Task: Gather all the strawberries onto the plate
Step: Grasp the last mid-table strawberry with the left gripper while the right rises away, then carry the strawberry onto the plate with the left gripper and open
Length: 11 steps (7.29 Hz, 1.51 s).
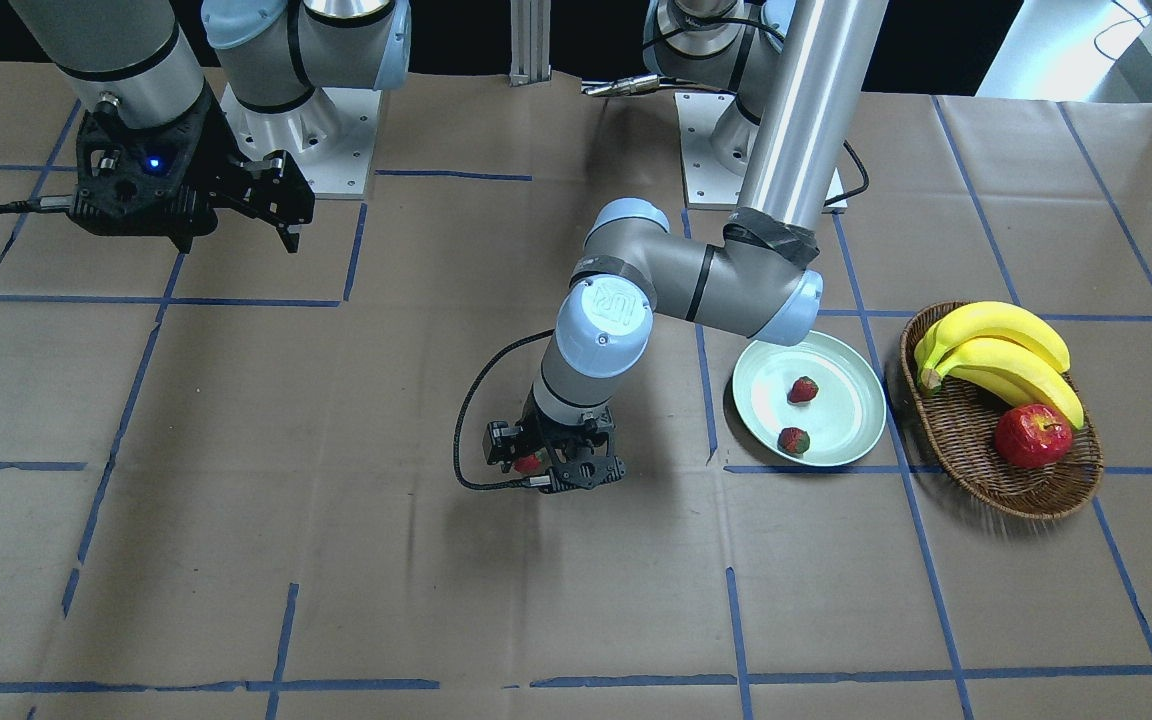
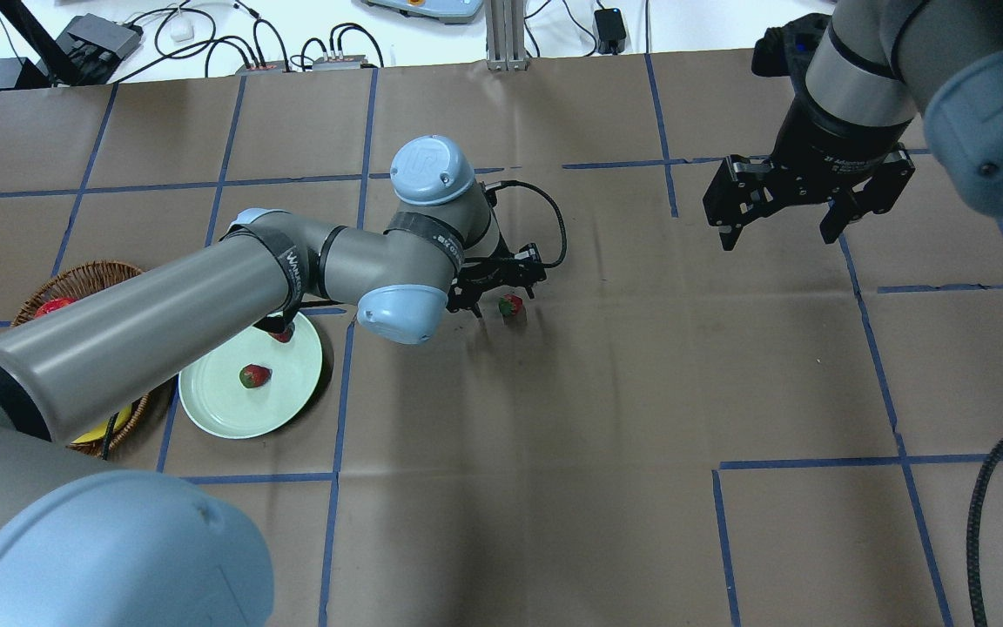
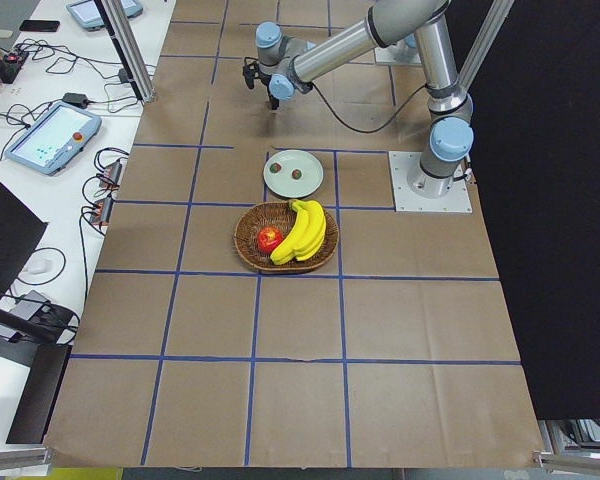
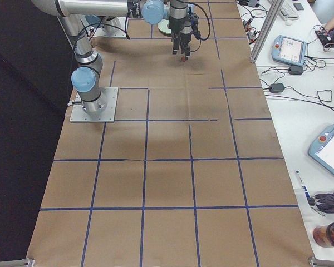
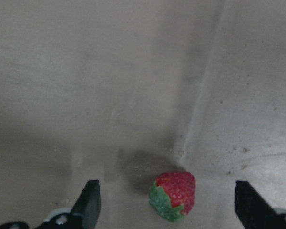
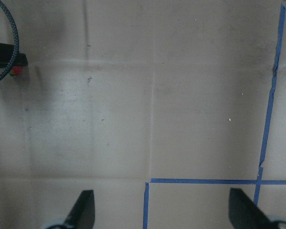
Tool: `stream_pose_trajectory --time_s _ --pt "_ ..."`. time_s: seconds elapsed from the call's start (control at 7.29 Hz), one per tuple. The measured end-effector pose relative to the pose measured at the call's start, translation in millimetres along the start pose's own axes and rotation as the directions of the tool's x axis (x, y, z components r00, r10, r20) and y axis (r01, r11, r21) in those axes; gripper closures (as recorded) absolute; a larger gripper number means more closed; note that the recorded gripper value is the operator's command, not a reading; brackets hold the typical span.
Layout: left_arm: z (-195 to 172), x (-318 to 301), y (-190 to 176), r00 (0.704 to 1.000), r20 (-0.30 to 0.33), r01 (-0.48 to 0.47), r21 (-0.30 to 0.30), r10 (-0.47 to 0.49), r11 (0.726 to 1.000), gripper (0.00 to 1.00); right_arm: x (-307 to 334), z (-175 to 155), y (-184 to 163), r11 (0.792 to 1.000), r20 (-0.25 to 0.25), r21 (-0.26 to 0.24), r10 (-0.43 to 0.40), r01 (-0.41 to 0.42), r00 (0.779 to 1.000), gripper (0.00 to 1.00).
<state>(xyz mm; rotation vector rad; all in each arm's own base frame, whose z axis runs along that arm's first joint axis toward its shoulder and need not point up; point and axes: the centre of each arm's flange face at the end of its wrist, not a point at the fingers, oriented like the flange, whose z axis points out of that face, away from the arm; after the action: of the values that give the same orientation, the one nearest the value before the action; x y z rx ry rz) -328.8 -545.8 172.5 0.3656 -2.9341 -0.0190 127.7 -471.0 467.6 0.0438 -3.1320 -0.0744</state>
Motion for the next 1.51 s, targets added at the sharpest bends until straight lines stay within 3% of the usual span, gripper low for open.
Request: stream_pose_trajectory --time_s 0.69,0.96,1.23,1.51 --pt "-14 1 -1 0.999 -0.039 -0.025 -0.001 0.025 1.000 1.00 0 -15 1 1.000 -0.009 -0.008 0.004 -0.004 1.000 0.00" --pt "-44 -31 1 0.986 0.042 -0.161 0.006 0.161 0.987 1.00 0 -15 3 1.000 -0.010 -0.016 0.004 -0.004 1.000 0.00" --pt "-83 -107 4 0.922 0.167 -0.349 -0.024 0.348 0.937 1.00 0 -13 4 1.000 -0.010 -0.019 0.003 -0.004 1.000 0.00" --pt "-110 -199 15 0.842 0.220 -0.489 -0.078 0.494 0.869 0.96 0 -13 4 1.000 -0.011 -0.019 0.003 -0.004 1.000 0.00"
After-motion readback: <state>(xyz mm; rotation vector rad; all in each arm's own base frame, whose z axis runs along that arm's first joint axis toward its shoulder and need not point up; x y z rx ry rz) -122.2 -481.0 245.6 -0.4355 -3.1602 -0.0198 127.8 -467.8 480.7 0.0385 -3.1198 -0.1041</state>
